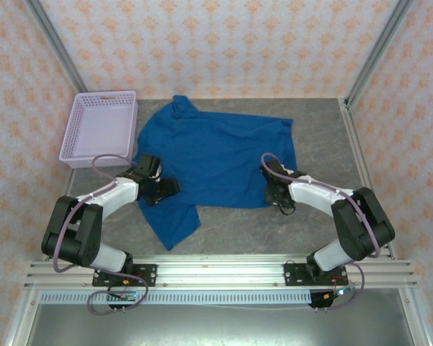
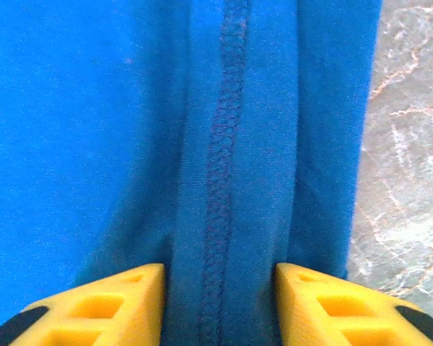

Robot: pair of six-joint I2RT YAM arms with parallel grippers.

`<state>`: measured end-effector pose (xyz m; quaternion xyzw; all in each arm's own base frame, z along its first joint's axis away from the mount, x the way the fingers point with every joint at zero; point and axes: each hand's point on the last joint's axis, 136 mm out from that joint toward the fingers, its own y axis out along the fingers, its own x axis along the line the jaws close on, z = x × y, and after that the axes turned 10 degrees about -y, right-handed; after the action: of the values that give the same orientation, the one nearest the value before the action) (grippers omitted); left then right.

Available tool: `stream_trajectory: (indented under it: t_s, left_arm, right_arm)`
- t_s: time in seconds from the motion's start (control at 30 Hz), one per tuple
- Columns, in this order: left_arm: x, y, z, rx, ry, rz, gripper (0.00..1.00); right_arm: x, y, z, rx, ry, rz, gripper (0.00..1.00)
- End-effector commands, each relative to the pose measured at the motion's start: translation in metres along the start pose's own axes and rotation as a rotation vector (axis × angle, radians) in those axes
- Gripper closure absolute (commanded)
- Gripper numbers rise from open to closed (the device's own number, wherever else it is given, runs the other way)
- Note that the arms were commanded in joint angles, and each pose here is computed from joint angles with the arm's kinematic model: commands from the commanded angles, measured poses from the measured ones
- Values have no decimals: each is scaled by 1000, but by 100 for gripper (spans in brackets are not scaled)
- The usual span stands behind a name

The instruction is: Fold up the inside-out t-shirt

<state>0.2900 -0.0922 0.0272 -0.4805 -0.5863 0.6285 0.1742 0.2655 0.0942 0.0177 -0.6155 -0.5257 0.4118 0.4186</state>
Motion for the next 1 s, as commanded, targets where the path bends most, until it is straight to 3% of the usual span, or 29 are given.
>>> stream_trajectory:
  t_s: [0.0, 0.23, 0.6, 0.97]
  left_arm:
    - [20, 9, 4, -10, -8, -63, 28]
    - [40, 20, 8, 2, -79, -86, 35]
    - [62, 21, 3, 4, -181, -70, 43]
    - [60, 22, 4, 11, -174, -60, 43]
  right_arm:
    - [-25, -3, 3, 11, -34, 152, 63]
    - [-51, -8, -6, 28, -10, 230, 76]
    - [-76, -12, -21, 61, 84, 232, 90]
    - [-103, -42, -43, 18, 63, 319, 95]
